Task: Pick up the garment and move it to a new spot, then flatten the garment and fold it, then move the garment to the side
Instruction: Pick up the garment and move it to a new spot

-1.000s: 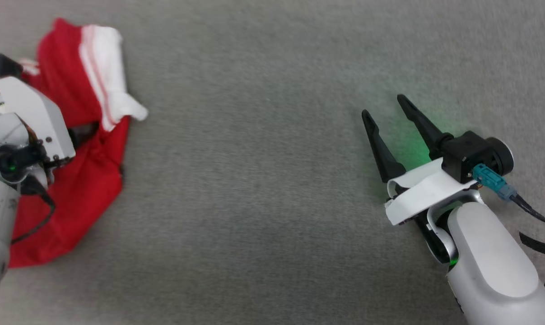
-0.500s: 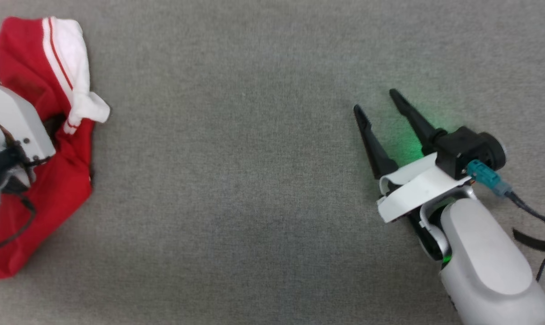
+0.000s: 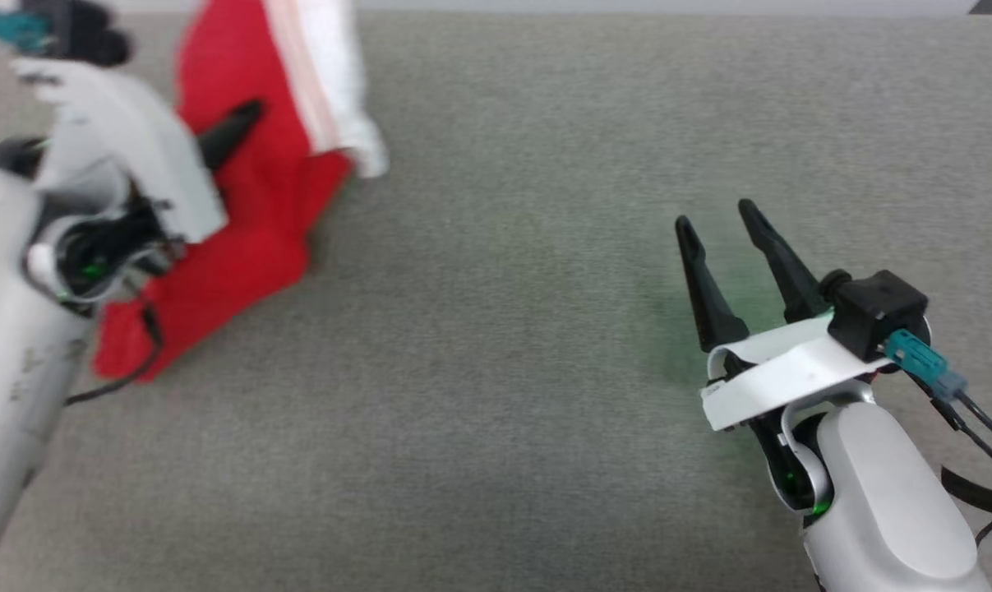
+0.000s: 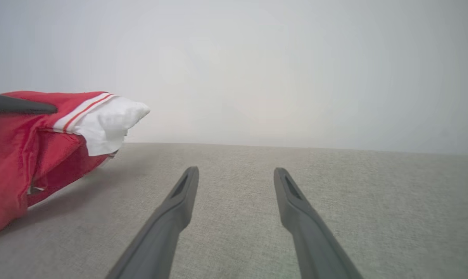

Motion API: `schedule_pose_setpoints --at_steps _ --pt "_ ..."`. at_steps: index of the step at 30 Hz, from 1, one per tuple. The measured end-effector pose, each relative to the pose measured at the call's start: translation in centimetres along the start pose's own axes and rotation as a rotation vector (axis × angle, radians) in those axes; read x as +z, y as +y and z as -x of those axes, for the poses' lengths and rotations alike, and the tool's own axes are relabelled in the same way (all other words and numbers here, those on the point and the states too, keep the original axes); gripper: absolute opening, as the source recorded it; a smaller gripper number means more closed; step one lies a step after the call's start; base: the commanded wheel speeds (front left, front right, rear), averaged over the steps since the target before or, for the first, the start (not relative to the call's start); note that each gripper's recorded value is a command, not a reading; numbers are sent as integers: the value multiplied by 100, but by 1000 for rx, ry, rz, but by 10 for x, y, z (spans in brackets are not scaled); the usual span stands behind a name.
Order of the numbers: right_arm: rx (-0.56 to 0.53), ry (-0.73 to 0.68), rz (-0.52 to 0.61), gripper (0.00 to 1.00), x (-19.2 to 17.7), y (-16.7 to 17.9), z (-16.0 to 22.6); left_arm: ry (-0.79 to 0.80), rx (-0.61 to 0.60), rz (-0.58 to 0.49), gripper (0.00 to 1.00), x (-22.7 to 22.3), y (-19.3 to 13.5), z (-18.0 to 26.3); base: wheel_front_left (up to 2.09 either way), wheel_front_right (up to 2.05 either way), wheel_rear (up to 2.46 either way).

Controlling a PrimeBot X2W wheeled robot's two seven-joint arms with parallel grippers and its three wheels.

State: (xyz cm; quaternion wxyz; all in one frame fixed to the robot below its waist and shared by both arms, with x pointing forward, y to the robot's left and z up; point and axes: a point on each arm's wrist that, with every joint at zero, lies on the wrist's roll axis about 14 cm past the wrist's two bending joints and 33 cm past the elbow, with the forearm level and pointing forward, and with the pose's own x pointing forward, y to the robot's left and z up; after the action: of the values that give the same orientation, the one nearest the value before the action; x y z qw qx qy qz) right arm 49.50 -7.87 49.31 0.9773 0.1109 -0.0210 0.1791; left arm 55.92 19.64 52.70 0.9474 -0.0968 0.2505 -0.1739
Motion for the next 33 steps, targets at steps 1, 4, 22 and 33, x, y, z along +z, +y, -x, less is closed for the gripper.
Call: schedule_pose_setpoints --at_steps 1,4,22,33 --pt "-11 -9 -1 100 3 -3 2 -3 -46 -19 0 4 -17 -3 0 0 0" --pt "-59 -34 -8 100 12 -15 11 3 -174 -79 0 9 -66 -13 0 0 0" --pt "-437 -155 -32 100 55 -128 91 262 -755 -256 0 -81 -312 -85 0 0 0" --pt "-530 -125 -37 100 49 -148 123 501 -632 -485 0 -158 -265 -131 0 0 0"
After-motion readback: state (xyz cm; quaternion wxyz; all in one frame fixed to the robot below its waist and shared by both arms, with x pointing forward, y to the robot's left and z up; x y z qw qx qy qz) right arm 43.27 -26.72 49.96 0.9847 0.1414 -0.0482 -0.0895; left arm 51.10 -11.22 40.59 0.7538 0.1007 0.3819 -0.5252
